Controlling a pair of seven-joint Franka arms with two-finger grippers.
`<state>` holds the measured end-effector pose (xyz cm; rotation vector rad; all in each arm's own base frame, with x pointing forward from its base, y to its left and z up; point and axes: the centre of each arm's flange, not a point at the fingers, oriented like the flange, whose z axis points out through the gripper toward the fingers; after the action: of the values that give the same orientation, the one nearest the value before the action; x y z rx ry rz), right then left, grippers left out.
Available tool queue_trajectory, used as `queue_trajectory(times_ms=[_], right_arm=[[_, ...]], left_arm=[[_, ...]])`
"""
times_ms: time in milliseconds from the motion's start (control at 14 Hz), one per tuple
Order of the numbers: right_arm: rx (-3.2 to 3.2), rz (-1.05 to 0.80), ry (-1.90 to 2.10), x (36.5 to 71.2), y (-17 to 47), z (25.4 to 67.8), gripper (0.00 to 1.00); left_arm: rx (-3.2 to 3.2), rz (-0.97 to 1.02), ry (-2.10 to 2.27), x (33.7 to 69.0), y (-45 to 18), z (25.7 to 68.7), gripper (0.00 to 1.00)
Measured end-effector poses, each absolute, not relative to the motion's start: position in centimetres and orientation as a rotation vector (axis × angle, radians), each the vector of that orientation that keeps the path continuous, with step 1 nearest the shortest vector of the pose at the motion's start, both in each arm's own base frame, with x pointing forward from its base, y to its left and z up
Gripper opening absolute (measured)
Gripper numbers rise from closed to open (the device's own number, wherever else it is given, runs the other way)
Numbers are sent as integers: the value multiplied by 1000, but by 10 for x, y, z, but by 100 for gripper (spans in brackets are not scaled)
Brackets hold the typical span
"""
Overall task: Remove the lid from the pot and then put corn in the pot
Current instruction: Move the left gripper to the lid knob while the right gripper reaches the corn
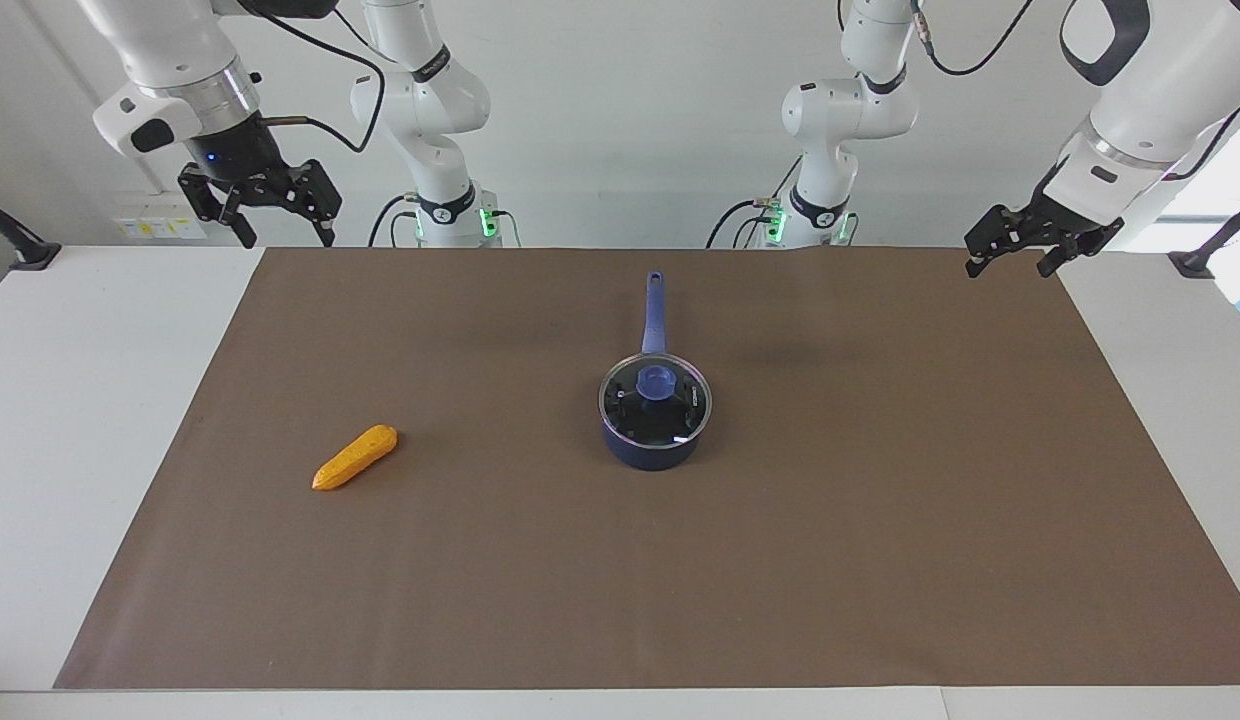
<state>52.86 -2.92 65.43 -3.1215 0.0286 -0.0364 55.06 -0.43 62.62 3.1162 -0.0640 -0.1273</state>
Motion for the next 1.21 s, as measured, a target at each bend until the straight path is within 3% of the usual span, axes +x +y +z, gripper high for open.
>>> queue_trajectory(times_ms=[1214], right_arm=[[-3124,-31,68,529,-43,647,100]], left_arm=[[3110,-102,-219,545,-60,630,100]])
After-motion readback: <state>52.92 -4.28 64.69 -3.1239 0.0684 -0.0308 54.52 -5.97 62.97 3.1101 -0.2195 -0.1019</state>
